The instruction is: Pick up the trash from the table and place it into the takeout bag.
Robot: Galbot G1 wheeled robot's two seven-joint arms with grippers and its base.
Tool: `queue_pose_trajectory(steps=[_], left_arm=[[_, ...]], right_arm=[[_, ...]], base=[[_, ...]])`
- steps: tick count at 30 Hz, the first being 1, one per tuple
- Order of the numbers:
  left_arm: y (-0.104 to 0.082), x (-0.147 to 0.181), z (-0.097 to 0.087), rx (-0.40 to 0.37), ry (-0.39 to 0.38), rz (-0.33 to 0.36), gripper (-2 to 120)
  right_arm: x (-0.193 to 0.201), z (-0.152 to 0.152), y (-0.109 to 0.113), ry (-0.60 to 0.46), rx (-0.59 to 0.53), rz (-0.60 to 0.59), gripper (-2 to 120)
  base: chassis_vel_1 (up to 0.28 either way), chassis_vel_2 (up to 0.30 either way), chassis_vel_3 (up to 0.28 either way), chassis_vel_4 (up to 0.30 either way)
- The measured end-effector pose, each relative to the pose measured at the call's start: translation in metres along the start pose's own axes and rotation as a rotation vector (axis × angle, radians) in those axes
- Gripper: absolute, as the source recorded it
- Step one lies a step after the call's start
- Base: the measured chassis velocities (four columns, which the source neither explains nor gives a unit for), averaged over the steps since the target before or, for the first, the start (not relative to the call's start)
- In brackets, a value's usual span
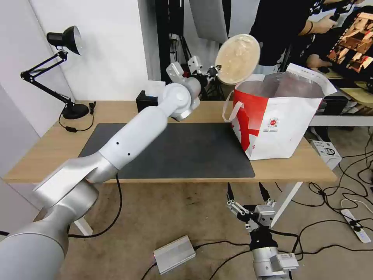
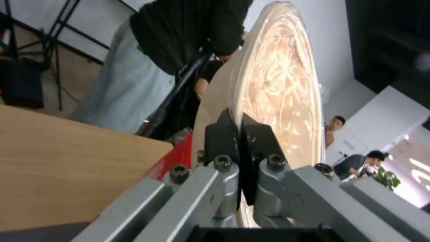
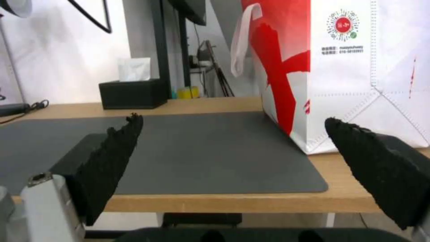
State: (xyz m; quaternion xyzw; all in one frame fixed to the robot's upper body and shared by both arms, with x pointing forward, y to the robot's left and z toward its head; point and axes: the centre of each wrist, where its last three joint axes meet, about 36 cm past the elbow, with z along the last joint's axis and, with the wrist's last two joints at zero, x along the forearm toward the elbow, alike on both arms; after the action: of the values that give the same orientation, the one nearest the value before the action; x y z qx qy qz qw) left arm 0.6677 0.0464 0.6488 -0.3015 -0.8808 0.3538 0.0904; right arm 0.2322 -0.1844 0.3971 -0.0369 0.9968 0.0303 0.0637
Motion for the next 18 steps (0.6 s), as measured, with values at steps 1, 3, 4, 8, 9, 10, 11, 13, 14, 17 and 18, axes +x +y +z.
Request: queue_pose_trajectory(steps=[1, 3, 4, 8, 9, 10, 11, 13, 14, 17, 18], left_arm=[[0.000, -0.004, 0.004, -0.006, 0.006, 0.007, 0], [-0.001, -0.008, 0.007, -0.011, 0.011, 0.012, 0], [-0.001, -0.013, 0.010, -0.015, 0.018, 0.020, 0], [-0.005, -0.028, 0.022, -0.034, 0.039, 0.047, 0], [-0.007, -0.034, 0.028, -0.045, 0.050, 0.058, 0], [-0.010, -0.039, 0.034, -0.050, 0.058, 0.066, 0], [-0.013, -0.045, 0.039, -0.058, 0.063, 0.071, 0], [-0.016, -0.051, 0.044, -0.065, 0.067, 0.070, 0], [-0.018, -0.056, 0.047, -0.074, 0.068, 0.065, 0], [-0.019, -0.063, 0.051, -0.091, 0.066, 0.053, 0], [-0.020, -0.067, 0.054, -0.098, 0.068, 0.046, 0]], right_arm=[[0.000, 0.000, 0.000, 0.000, 0.000, 0.000, 100], [0.000, 0.000, 0.000, 0.000, 0.000, 0.000, 100], [0.000, 0.000, 0.000, 0.000, 0.000, 0.000, 100], [0.000, 0.000, 0.000, 0.000, 0.000, 0.000, 100], [0.000, 0.000, 0.000, 0.000, 0.000, 0.000, 100], [0.000, 0.000, 0.000, 0.000, 0.000, 0.000, 100], [0.000, 0.000, 0.000, 0.000, 0.000, 0.000, 100], [0.000, 0.000, 0.000, 0.000, 0.000, 0.000, 100], [0.000, 0.000, 0.000, 0.000, 0.000, 0.000, 100], [0.000, 0.000, 0.000, 0.000, 0.000, 0.000, 100], [0.000, 0.000, 0.000, 0.000, 0.000, 0.000, 100]], base=[[0.000, 0.000, 0.000, 0.000], [0.000, 0.000, 0.000, 0.000], [0.000, 0.000, 0.000, 0.000], [0.000, 0.000, 0.000, 0.000], [0.000, 0.000, 0.000, 0.000], [0.000, 0.000, 0.000, 0.000], [0.000, 0.000, 0.000, 0.000], [0.000, 0.000, 0.000, 0.000], [0.000, 0.000, 0.000, 0.000], [0.000, 0.000, 0.000, 0.000], [0.000, 0.000, 0.000, 0.000]])
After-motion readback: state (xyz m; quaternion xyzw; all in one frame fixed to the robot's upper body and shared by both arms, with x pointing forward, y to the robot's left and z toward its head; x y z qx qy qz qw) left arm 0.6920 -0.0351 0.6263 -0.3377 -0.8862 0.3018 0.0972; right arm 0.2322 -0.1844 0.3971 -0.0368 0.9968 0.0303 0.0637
